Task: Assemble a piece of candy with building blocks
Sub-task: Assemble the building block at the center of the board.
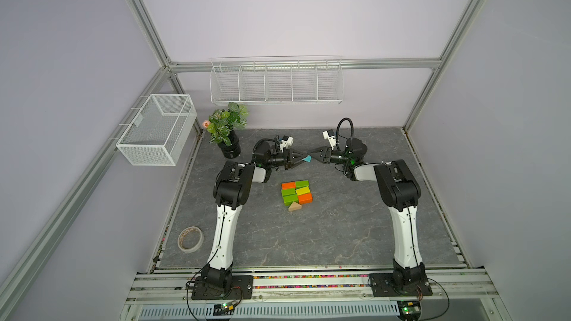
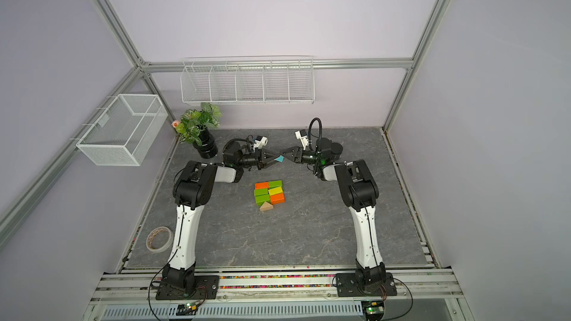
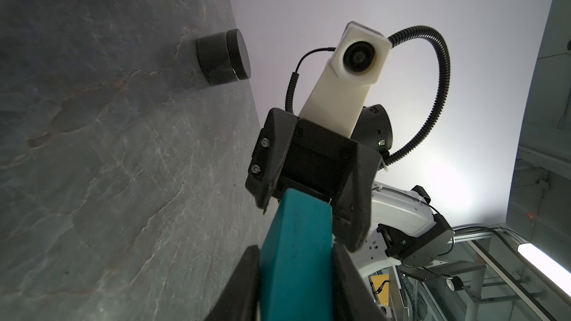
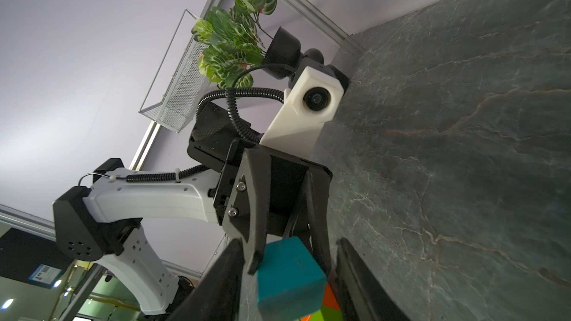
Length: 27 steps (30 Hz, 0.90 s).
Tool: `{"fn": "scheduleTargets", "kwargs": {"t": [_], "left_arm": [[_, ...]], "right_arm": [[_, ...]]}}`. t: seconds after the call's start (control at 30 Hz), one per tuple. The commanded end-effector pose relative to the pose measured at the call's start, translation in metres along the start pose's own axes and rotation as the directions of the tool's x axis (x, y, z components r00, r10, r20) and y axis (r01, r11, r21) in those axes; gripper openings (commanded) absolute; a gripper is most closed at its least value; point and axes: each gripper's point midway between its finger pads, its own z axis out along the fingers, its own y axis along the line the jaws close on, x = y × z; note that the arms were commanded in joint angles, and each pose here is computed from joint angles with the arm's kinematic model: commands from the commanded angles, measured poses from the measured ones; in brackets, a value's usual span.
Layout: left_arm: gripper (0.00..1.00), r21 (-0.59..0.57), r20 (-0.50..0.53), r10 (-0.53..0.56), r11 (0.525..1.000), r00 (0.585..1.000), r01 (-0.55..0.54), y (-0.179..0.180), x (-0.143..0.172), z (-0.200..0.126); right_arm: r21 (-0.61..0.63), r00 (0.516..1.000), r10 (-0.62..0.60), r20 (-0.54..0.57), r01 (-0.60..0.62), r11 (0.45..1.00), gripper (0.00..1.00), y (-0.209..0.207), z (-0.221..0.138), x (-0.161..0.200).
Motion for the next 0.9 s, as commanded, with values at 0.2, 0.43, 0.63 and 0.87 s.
{"fn": "scheduleTargets", "kwargs": {"t": [0.2,0.43,0.63,0.87], "left_arm": [[0.0,0.021,-0.05,-0.031,0.999,0.998,0.032,-0.017,0.007,0.001],[0.0,0.014,-0.019,-0.037,0.999,0.999,0.037,-0.015,0.001,-0.009],[0.35,0.007,0.064,-0.004,1.0,0.998,0.003,-0.023,-0.013,-0.028],[0.99,-0.204,0.205,0.076,0.978,0.976,-0.034,-0.016,-0.035,-0.076]], "right_arm": [[-0.054,0.999,-0.047,-0.022,0.045,0.997,0.28,0.016,0.006,0.0],[-0.058,0.999,-0.044,-0.028,0.043,0.997,0.08,0.017,0.005,0.002],[-0.056,0.999,-0.03,-0.034,0.028,0.998,0.07,0.017,0.005,0.005],[-0.037,0.999,-0.015,-0.049,0.013,0.999,0.07,0.013,0.004,0.011]]}}
